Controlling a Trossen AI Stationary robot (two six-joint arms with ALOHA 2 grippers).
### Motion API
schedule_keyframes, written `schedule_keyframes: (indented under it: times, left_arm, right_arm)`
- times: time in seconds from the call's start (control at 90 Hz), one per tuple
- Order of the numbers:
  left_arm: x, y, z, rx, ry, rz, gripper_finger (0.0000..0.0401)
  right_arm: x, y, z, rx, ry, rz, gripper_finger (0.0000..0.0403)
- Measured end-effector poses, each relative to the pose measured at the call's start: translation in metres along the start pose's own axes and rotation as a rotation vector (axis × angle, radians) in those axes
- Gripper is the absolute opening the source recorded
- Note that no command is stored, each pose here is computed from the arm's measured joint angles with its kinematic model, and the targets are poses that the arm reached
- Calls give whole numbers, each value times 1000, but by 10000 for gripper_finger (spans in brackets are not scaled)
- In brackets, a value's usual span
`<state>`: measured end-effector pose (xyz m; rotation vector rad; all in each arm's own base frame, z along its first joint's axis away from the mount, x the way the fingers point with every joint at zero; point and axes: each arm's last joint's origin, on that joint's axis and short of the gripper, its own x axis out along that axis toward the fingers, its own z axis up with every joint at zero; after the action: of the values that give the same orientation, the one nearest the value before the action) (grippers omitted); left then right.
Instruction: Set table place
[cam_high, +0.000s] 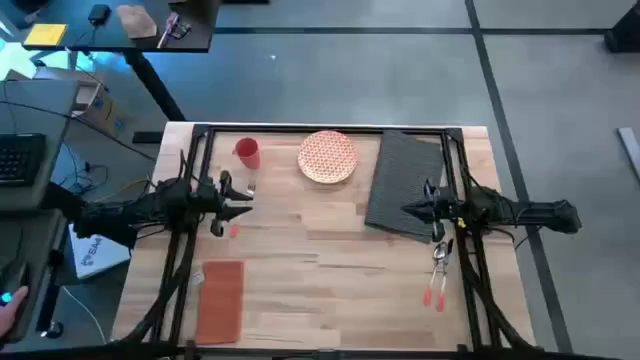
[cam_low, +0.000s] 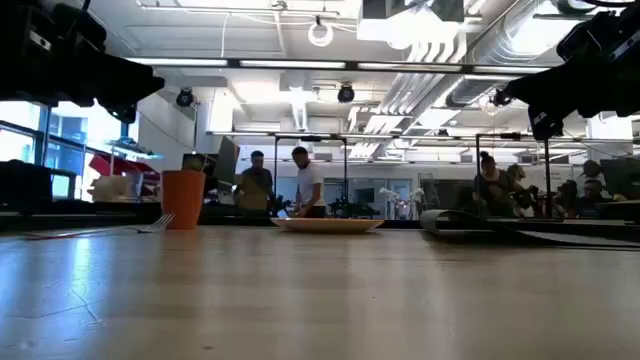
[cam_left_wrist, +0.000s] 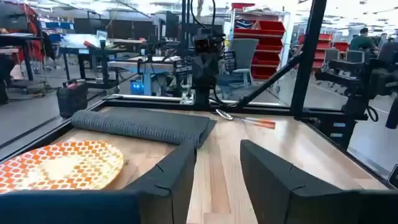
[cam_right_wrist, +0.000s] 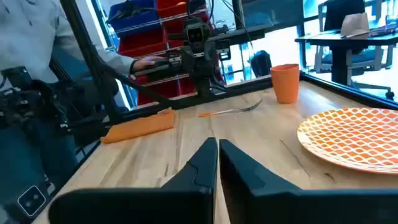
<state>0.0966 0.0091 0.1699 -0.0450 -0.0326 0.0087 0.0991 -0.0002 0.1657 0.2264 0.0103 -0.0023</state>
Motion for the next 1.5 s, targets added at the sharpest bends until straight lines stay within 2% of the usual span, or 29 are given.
schedule_keyframes:
  times: [1.233,1.289,1.411,1.5]
  left_arm:
    - [0,0,0,0,0,1,115]
    - [0,1,0,0,-2,40,115]
    - [-1,6,0,0,-6,219,115]
    - [-1,9,1,0,-21,302,115]
  right_arm:
    - [0,0,0,0,0,0,0]
    - [0,0,0,0,0,0,0]
    - [0,0,0,0,0,0,0]
    - [0,0,0,0,0,0,0]
